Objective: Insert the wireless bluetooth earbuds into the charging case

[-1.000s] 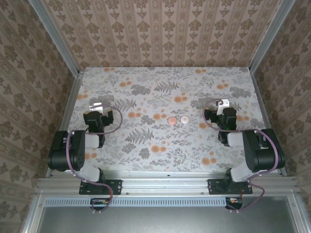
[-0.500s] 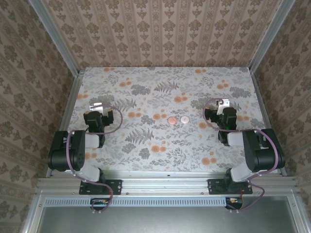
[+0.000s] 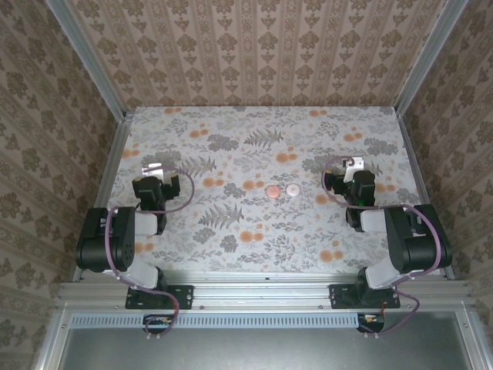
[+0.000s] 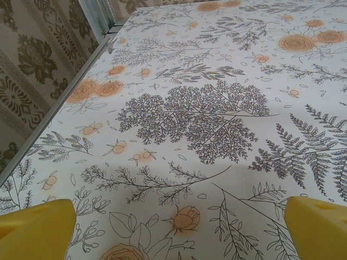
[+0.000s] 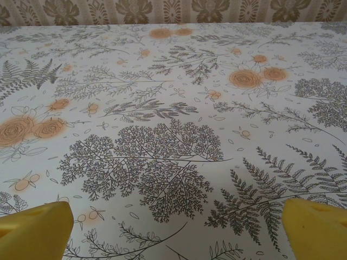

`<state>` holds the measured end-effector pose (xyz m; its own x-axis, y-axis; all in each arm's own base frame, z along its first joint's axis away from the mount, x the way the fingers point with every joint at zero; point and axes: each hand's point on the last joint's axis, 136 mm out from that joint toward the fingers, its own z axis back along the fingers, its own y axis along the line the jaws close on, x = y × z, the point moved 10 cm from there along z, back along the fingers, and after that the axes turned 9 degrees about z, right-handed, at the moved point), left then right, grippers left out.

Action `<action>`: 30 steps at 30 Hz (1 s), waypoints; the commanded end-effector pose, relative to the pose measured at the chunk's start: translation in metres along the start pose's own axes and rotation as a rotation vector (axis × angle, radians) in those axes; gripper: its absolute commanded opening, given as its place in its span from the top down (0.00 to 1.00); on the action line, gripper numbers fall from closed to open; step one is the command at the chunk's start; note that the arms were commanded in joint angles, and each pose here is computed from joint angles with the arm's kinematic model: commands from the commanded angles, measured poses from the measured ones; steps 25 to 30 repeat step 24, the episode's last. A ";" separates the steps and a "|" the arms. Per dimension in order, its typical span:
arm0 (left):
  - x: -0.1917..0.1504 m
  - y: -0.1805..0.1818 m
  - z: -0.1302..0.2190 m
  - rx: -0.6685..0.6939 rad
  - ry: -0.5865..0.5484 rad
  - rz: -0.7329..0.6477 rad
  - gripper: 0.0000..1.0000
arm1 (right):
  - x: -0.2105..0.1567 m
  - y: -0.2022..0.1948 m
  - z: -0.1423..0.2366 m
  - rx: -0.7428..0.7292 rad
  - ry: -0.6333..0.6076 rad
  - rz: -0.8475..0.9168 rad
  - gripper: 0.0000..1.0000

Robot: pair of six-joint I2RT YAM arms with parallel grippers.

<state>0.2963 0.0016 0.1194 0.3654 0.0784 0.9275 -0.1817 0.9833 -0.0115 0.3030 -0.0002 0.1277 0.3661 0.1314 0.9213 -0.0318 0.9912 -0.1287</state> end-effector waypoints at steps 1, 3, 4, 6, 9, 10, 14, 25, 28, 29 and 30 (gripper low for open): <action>0.011 -0.002 -0.001 -0.009 -0.046 0.014 0.00 | 0.005 -0.001 -0.003 0.004 -0.022 -0.011 0.00; 0.011 -0.002 -0.001 -0.008 -0.045 0.014 0.00 | 0.005 -0.001 -0.003 0.005 -0.021 -0.011 0.00; 0.012 -0.002 -0.001 -0.009 -0.046 0.014 0.00 | 0.005 -0.001 -0.002 0.004 -0.021 -0.011 0.00; 0.012 -0.002 -0.001 -0.009 -0.045 0.014 0.00 | 0.005 -0.001 -0.002 0.004 -0.022 -0.010 0.00; 0.012 -0.002 -0.001 -0.010 -0.046 0.014 0.00 | 0.005 -0.001 -0.003 0.005 -0.021 -0.011 0.00; 0.011 -0.002 -0.001 -0.009 -0.045 0.014 0.00 | 0.005 -0.001 -0.003 0.005 -0.021 -0.010 0.00; 0.011 -0.002 -0.001 -0.009 -0.043 0.014 0.00 | 0.005 -0.001 -0.003 0.004 -0.021 -0.011 0.00; 0.011 -0.001 -0.001 -0.016 -0.044 0.015 0.00 | 0.005 -0.001 -0.002 0.009 -0.023 -0.014 0.00; 0.011 -0.001 -0.001 -0.016 -0.044 0.015 0.00 | 0.005 -0.001 -0.002 0.009 -0.023 -0.014 0.00; 0.011 -0.001 -0.001 -0.016 -0.044 0.015 0.00 | 0.005 -0.001 -0.002 0.009 -0.023 -0.014 0.00; 0.011 -0.001 -0.001 -0.016 -0.044 0.015 0.00 | 0.005 -0.001 -0.002 0.009 -0.023 -0.014 0.00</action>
